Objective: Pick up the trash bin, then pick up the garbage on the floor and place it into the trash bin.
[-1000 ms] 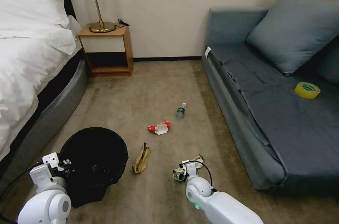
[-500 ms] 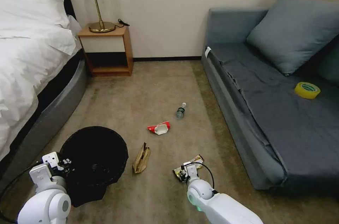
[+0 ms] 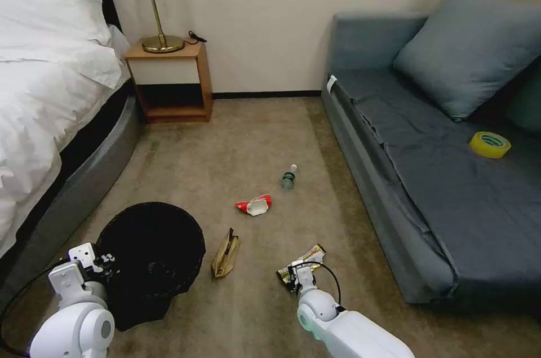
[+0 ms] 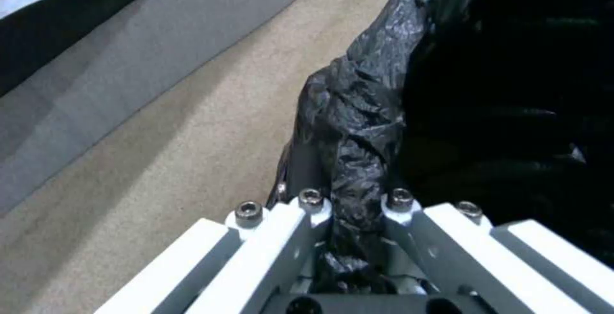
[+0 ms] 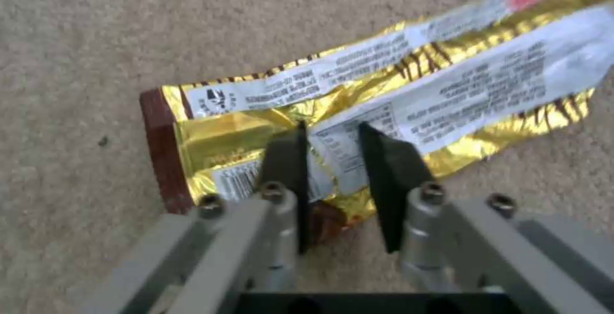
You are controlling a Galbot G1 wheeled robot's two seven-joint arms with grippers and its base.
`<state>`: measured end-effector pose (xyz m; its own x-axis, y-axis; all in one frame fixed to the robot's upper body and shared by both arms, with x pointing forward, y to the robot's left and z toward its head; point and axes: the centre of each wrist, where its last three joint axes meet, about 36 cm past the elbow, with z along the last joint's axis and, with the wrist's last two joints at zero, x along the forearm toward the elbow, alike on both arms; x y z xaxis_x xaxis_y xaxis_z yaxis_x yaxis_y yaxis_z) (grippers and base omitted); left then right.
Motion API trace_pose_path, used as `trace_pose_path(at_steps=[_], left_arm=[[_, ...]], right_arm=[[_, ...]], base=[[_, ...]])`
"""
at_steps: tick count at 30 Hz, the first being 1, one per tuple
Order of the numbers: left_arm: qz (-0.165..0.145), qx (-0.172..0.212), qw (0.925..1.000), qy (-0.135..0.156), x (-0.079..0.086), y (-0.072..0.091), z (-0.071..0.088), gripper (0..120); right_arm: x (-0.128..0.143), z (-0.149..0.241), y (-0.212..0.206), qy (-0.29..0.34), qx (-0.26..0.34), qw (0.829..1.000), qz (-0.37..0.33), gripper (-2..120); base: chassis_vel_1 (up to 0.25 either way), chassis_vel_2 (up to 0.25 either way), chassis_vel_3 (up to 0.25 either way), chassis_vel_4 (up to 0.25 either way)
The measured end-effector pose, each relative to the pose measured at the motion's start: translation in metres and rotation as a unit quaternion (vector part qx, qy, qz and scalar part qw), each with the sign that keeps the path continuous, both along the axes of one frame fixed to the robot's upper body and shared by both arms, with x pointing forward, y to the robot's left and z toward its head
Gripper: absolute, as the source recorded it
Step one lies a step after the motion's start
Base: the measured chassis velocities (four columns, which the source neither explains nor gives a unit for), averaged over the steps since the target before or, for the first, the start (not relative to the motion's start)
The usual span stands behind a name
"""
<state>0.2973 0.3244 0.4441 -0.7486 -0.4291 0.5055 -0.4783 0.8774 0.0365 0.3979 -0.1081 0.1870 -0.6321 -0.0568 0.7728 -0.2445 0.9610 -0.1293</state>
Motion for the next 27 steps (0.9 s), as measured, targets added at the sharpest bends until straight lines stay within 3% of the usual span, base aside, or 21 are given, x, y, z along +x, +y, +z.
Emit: trace_pose_path(at_steps=[5,24,27], left_arm=[[-0.001,-0.001,1.0000,0.000,0.000,-0.001,0.000,3],[-0.005,0.000,1.0000,-0.002,0.000,-0.005,0.002,3],[-0.005,0.000,1.0000,-0.002,0.000,-0.005,0.002,3]], right_arm=[[-0.001,0.004,-0.005,-0.002,0.002,1.000,0.000,0],[-0.003,0.024,-0.026,-0.027,0.007,1.000,-0.002,0],[-0.003,0.024,-0.030,-0.025,0.000,1.000,-0.007,6]], base=[[0.000,0.000,0.000,0.000],[0.000,0.000,0.000,0.000],[0.000,0.000,0.000,0.000]])
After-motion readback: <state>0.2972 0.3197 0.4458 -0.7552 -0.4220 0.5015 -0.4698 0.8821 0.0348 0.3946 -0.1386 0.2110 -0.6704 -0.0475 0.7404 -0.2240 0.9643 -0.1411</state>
